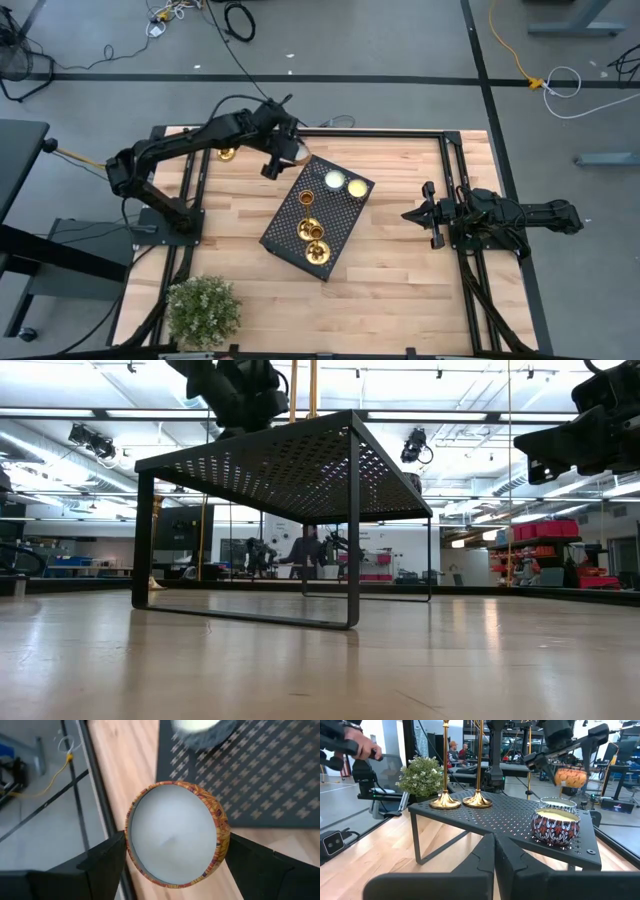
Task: Stock candles on shelf
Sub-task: Put the orange scented candle on the shelf
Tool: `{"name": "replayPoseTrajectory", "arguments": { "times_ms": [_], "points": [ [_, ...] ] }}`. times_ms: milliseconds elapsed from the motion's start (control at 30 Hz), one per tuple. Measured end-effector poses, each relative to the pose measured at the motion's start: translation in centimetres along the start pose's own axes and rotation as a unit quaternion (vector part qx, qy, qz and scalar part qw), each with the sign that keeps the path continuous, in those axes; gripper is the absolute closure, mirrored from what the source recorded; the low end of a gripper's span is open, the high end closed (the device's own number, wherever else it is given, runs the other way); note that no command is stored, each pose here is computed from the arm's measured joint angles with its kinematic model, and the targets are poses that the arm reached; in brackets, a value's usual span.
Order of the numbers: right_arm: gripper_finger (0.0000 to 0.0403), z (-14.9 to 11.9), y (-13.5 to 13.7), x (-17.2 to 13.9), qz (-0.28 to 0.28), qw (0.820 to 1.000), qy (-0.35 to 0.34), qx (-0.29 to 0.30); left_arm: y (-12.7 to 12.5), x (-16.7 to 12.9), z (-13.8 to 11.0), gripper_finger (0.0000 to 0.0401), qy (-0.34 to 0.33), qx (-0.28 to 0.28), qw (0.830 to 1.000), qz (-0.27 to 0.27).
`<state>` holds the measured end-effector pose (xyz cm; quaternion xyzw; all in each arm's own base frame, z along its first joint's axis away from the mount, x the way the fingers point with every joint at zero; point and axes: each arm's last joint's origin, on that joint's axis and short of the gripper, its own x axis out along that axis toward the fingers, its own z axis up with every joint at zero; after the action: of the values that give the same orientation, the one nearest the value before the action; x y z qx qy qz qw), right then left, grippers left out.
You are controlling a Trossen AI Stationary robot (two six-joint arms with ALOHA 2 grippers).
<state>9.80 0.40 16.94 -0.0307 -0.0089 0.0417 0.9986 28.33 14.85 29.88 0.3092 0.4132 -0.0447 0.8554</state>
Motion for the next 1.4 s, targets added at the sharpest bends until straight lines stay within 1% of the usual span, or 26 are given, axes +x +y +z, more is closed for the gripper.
{"name": "replayPoseTrajectory", "arguments": {
  "times_ms": [67,200,333,433,700,1167,1400],
  "points": [
    [0.0396,0.0,0.0,0.0,0.000,1.000,0.000,0.000,-0.3,0.2,0.2,0.0082,-0.017,0.008,1.000,-0.009],
    [0.0396,0.0,0.0,0.0,0.000,1.000,0.000,0.000,-0.7,0.6,0.9,0.0082,-0.052,0.042,0.997,-0.026],
    [0.0396,0.0,0.0,0.0,0.000,1.000,0.000,0.000,-1.0,1.3,1.5,0.0082,-0.071,0.051,0.995,-0.037],
    [0.0396,0.0,0.0,0.0,0.000,1.000,0.000,0.000,-1.2,2.1,1.4,0.0082,-0.065,0.050,0.995,-0.047],
    [0.0396,0.0,0.0,0.0,0.000,1.000,0.000,0.000,-1.2,3.9,1.5,0.0082,-0.061,0.053,0.995,-0.051],
    [0.0396,0.0,0.0,0.0,0.000,1.000,0.000,0.000,-1.2,4.4,1.7,0.0082,-0.066,0.053,0.995,-0.047],
    [0.0396,0.0,0.0,0.0,0.000,1.000,0.000,0.000,-1.2,4.4,1.7,0.0082,-0.060,0.038,0.997,-0.045]
  ]
}}
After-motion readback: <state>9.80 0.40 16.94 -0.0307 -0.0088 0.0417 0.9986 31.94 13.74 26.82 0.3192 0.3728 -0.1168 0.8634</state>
